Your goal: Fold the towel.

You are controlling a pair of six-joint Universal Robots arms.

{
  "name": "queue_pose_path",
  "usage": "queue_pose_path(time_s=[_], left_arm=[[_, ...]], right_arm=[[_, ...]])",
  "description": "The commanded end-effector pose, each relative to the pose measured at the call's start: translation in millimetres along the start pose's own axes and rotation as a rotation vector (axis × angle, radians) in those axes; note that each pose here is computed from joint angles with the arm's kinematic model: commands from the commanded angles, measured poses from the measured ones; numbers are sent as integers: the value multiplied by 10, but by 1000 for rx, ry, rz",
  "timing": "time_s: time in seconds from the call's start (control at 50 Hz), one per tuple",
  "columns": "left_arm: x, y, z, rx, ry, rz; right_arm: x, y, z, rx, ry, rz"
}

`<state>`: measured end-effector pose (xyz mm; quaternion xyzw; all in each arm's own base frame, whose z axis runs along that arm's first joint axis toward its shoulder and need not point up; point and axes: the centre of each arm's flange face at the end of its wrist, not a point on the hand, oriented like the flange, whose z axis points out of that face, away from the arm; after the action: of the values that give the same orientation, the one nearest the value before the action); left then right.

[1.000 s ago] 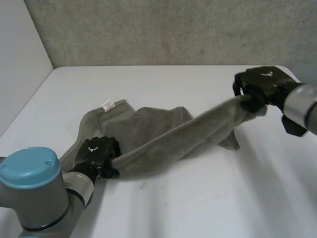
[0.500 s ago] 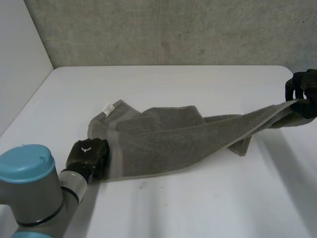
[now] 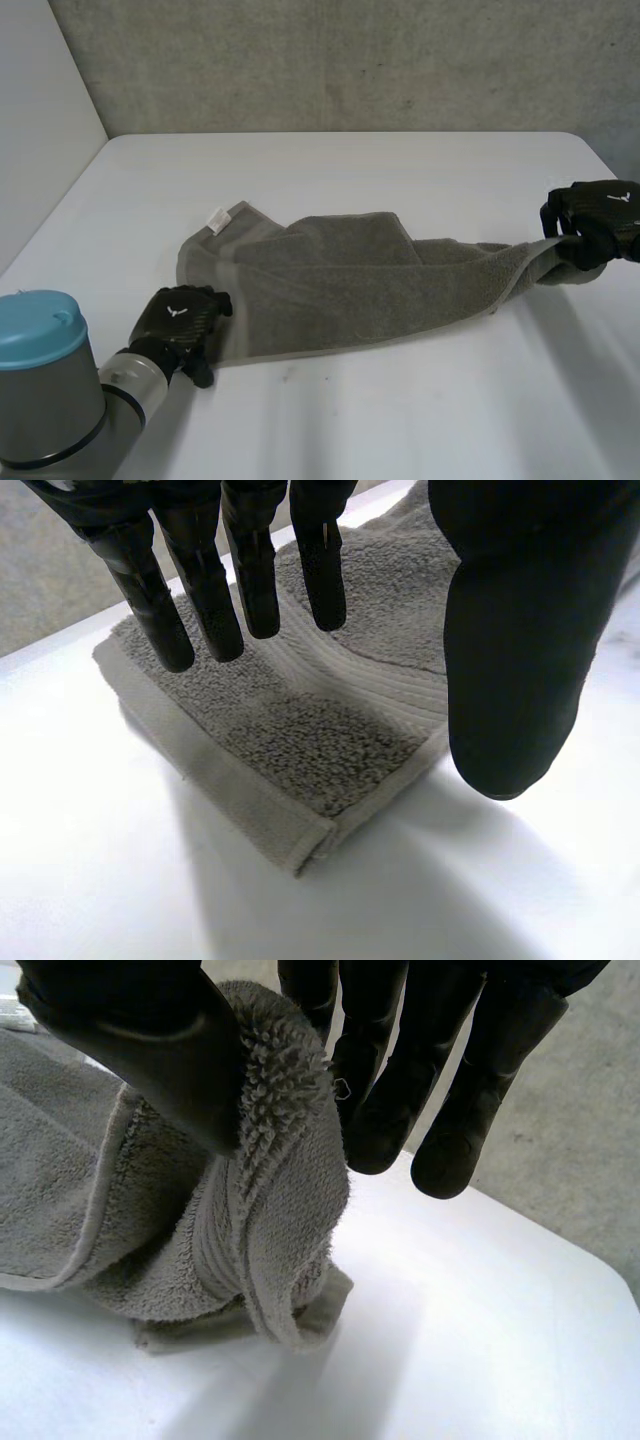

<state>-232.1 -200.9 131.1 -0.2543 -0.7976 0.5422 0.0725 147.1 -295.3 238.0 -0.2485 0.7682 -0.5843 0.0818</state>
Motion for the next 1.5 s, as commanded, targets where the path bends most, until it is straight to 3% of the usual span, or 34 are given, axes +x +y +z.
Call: queue_pose_path(time_s=[0.02,0.9,1.18,1.5], left_arm=[[-15,5,27,1,1,-2],[-107,-42,576,69,-29,-1],[-127,-123,259,53,-31,-4],[-120,-28,189,12,-27,-9]], right_arm=[[-26,61,3,-15,-11,11],[-50,175,6,-49,-23,-11],[-55,187,3,-53,-23,-10],[-66,211,-1,-62,-23,-26]])
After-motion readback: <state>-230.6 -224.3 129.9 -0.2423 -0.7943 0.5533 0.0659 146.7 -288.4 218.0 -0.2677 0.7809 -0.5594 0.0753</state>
